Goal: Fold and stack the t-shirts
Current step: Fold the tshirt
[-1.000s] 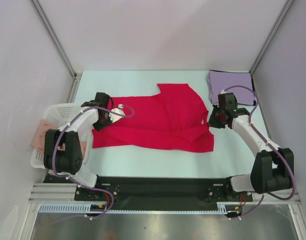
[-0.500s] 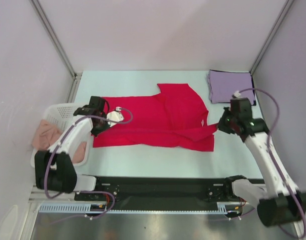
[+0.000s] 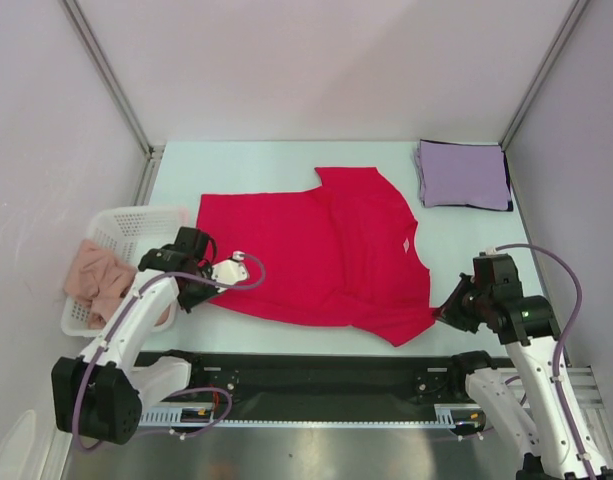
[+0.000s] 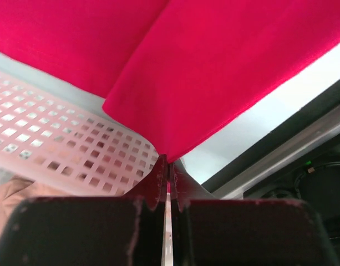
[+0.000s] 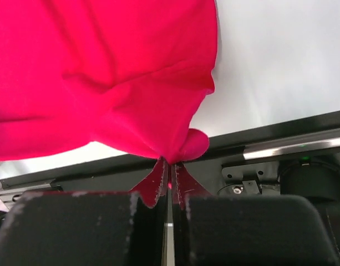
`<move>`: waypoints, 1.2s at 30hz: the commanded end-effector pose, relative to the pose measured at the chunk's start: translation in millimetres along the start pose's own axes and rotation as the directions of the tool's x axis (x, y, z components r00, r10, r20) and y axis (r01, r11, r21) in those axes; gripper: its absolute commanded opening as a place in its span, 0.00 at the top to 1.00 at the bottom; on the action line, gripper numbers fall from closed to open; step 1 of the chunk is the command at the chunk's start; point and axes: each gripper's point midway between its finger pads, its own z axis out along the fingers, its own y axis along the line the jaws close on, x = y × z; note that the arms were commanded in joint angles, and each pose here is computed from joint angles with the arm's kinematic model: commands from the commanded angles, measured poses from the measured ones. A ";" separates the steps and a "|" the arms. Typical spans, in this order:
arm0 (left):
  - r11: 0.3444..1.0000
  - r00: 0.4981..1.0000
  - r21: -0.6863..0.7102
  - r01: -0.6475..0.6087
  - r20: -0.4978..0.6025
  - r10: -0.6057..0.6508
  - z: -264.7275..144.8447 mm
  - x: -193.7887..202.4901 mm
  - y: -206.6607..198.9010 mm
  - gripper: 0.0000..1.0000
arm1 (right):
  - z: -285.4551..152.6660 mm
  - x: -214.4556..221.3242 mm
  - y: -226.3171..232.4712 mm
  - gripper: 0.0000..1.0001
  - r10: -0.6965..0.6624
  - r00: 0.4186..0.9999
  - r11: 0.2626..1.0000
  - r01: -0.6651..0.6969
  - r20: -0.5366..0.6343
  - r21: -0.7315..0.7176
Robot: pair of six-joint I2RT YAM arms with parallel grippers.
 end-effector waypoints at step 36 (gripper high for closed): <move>0.944 0.975 -0.291 0.156 -0.107 -0.194 53.3 -36.2 124.9 0.28 | 143.2 -192.5 64.2 0.48 -0.301 0.942 0.943 0.272 0.150 0.190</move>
